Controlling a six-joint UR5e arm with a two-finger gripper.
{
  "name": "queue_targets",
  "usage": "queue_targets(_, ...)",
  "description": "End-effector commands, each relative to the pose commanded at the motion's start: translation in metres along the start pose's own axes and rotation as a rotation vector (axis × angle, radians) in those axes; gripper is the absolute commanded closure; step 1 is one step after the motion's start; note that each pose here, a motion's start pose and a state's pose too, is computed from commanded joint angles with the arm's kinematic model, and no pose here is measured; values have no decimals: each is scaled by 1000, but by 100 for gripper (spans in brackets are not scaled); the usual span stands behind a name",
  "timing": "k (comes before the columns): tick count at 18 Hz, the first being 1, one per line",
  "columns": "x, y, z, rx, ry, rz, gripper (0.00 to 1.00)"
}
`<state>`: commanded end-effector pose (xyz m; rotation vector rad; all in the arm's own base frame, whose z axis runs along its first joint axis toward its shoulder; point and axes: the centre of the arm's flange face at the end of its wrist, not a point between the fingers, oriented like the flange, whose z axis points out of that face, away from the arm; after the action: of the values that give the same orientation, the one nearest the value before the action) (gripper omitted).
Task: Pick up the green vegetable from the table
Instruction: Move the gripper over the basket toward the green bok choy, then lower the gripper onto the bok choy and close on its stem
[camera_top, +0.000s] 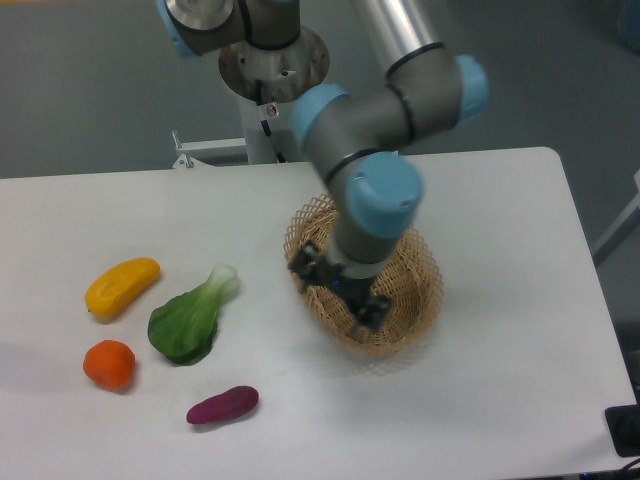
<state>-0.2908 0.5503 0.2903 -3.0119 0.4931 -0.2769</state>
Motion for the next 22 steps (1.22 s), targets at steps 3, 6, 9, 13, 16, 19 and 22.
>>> queue_targets(3,31,0,21,-23,30,26,0)
queue_targets(6,62,-6,42,-32,33,41,0)
queue_targets(9,81,-17,59,-38,24,7,0)
queue_targets(13,83,-18,68,-39,9,-29,0)
queue_targets(16,80,-18,82,-55,21,-57,0)
queue_targets(19,93,-30,100,-89,-3,-58,0)
queue_targets(22,95,-34,106,-94,-27,-100,0)
